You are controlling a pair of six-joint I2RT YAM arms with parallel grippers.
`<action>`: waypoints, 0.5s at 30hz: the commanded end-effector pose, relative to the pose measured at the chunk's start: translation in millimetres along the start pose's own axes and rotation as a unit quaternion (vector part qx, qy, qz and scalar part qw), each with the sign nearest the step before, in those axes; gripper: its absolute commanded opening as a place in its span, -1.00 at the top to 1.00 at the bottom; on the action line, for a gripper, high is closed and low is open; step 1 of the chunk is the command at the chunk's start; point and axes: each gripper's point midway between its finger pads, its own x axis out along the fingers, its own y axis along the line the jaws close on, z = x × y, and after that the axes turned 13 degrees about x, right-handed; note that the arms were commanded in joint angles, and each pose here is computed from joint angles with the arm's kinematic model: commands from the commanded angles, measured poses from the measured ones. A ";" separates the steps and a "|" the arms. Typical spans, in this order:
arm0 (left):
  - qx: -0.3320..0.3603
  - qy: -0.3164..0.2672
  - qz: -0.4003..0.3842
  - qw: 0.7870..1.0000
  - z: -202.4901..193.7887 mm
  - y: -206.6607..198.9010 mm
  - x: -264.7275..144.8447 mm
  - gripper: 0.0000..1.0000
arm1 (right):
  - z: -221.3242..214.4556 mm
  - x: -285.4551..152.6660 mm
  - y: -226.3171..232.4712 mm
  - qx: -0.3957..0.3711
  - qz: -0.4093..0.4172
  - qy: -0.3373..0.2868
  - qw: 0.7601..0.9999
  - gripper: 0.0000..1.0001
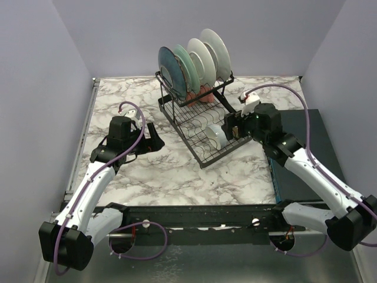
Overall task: Load the mixed dishes into the dish rack
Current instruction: Insert the bowl into the dish rack, then reset both arms
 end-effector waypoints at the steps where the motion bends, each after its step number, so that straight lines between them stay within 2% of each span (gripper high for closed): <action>1: 0.015 -0.012 0.004 1.000 10.0 -0.3 -4.8 -0.97 | 4.8 -22.5 -12.4 0.034 -0.035 -0.028 0.998 -0.99; 15: 0.034 -0.059 0.016 0.998 19.4 1.8 -21.5 -0.98 | -0.1 -78.1 -29.9 0.092 -0.059 -0.098 0.989 -0.99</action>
